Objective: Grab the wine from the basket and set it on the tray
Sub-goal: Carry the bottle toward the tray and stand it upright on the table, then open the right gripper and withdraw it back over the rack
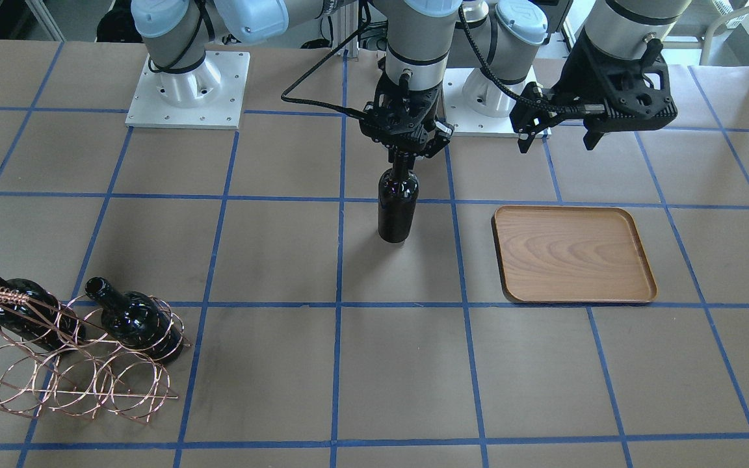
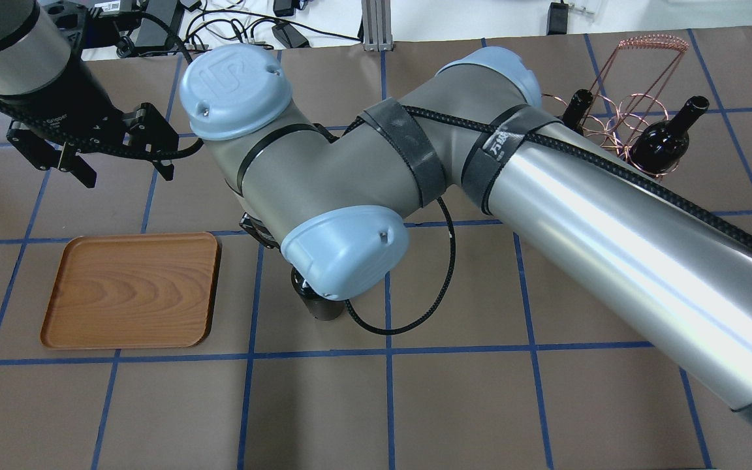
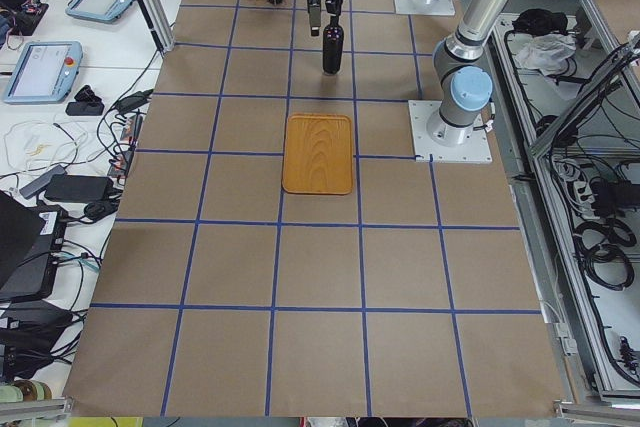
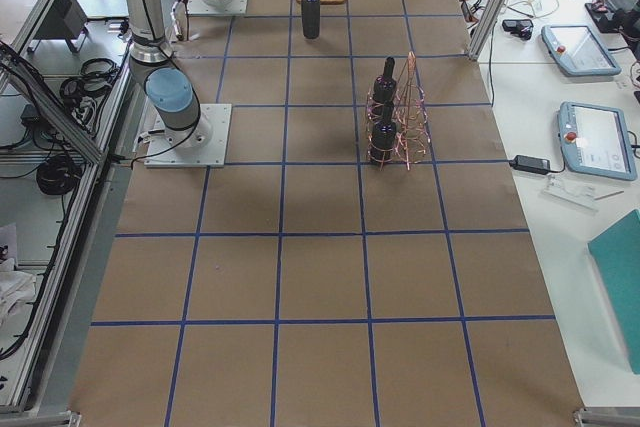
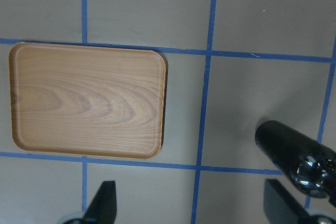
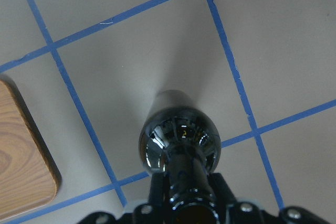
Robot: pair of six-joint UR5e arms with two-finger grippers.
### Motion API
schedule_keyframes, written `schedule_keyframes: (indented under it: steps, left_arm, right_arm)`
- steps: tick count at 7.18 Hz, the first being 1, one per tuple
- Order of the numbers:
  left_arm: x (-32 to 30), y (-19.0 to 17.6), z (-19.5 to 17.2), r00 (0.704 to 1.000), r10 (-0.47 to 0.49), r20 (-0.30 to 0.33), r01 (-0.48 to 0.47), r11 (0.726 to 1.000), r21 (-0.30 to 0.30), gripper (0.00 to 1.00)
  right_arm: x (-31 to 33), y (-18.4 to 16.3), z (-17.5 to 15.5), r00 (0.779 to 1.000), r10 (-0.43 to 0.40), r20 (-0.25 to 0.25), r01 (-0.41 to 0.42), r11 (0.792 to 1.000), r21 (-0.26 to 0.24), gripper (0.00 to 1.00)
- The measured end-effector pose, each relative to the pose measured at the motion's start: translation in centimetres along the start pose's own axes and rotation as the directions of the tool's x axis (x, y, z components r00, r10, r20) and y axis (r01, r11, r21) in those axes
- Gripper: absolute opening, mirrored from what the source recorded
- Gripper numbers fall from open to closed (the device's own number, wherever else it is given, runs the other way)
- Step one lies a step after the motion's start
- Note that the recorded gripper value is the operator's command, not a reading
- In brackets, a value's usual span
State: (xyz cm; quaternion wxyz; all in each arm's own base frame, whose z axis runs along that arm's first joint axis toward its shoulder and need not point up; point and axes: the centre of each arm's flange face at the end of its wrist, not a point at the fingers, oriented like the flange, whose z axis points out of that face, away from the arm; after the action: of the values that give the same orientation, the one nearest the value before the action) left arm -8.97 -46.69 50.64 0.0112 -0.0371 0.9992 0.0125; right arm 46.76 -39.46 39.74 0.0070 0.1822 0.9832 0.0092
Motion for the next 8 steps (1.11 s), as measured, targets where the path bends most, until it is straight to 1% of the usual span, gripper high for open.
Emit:
schedule_keyframes:
  steps: [1, 2, 3, 5, 6, 7, 8]
  left_arm:
    - [0.0, 0.0, 0.0, 1.000, 0.000, 0.001, 0.000, 1.000, 0.000, 1.00]
    - [0.0, 0.0, 0.0, 1.000, 0.000, 0.001, 0.000, 1.000, -0.001, 1.00]
    - [0.0, 0.0, 0.0, 1.000, 0.000, 0.001, 0.000, 1.000, -0.001, 1.00]
    - [0.0, 0.0, 0.0, 1.000, 0.001, 0.000, -0.001, 1.000, 0.000, 1.00]
    - [0.0, -0.1, 0.0, 1.000, 0.001, -0.001, -0.001, 1.000, 0.004, 1.00]
    - [0.0, -0.1, -0.1, 1.000, 0.001, -0.004, -0.001, 1.000, 0.009, 1.00]
    - [0.1, -0.2, 0.0, 1.000, 0.001, -0.004, -0.001, 1.000, 0.010, 1.00]
  right_arm:
    - [0.0, 0.0, 0.3, 1.000, 0.000, -0.005, 0.000, 1.000, -0.003, 0.48]
    - [-0.1, 0.0, 0.6, 1.000, 0.001, -0.008, -0.001, 1.000, -0.005, 0.90]
    - [-0.1, -0.1, 0.6, 1.000, 0.000, -0.010, 0.000, 1.000, -0.005, 1.00]
    - [-0.1, -0.2, 0.6, 1.000, -0.004, -0.007, 0.004, 1.000, -0.006, 1.00]
    - [-0.1, -0.9, -0.3, 1.000, -0.013, 0.009, 0.013, 1.000, 0.004, 1.00]
    - [0.3, -2.5, -2.3, 0.999, -0.042, 0.031, 0.041, 0.999, 0.027, 1.00]
    - [2.0, -5.1, -4.9, 0.996, -0.087, 0.038, 0.085, 0.995, 0.050, 1.00]
